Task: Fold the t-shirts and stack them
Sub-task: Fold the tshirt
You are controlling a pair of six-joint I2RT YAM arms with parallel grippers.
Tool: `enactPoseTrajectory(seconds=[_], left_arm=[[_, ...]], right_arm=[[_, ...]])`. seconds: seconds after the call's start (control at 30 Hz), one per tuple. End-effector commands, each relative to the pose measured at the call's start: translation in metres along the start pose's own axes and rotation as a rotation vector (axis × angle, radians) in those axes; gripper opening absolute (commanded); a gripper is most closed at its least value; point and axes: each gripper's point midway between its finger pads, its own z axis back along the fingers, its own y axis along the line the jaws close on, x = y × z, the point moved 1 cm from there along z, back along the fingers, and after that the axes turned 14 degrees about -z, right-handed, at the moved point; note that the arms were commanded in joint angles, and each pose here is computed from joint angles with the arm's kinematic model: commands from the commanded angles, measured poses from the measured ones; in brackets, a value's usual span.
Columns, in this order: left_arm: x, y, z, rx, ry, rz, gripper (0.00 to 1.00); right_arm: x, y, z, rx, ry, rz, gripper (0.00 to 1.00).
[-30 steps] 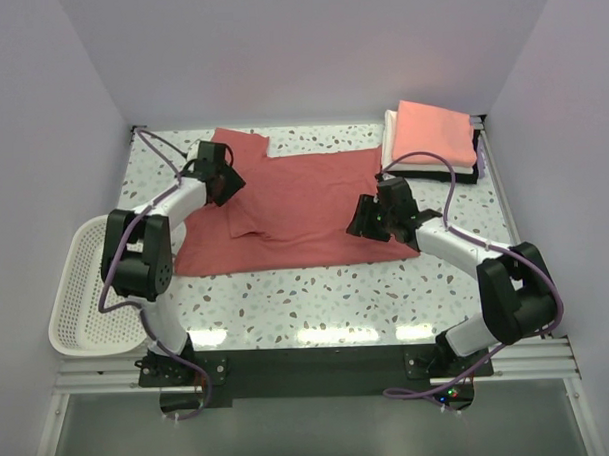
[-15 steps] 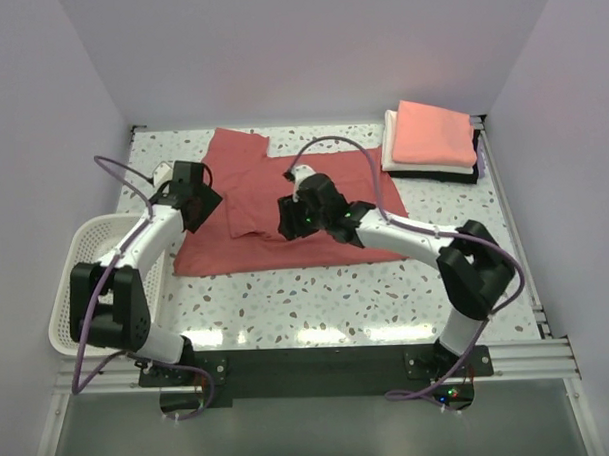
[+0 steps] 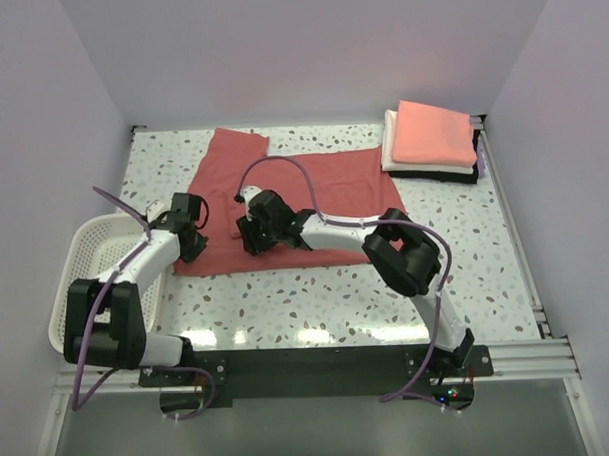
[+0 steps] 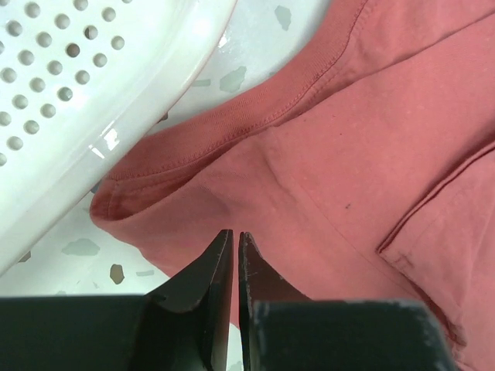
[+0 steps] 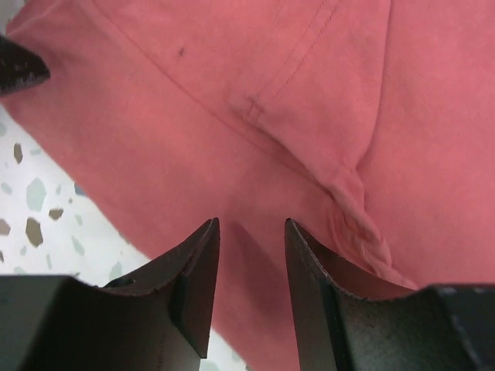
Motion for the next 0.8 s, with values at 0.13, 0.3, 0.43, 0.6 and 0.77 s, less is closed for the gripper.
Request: enactPoseTrajectory(seconds=[0.13, 0.3, 0.43, 0.6, 0.77], left_arm=[[-0.001, 0.01, -0.008, 0.05, -0.009, -0.015, 0.11], [-0.005, 0.013, -0.011, 0.07, 0.008, -0.033, 0.1], [-0.007, 0.012, -0.012, 0.068, 0.016, -0.04, 0.1], [-0.007, 0.009, -0.012, 0.056, 0.019, -0.046, 0.1], [-0.006, 0.009, -0.013, 0.056, 0.024, -0.049, 0.11]], right_arm=[[0.042, 0.006, -0.008, -0.023, -0.11, 0.008, 0.43], [0.058, -0.008, -0.01, -0.051, -0.155, -0.07, 0.43], [0.071, -0.029, -0.009, -0.06, -0.188, -0.15, 0.43], [0.092, -0.056, 0.004, -0.066, -0.239, -0.199, 0.43], [0.091, -0.047, 0.015, -0.068, -0.24, -0.11, 0.42]])
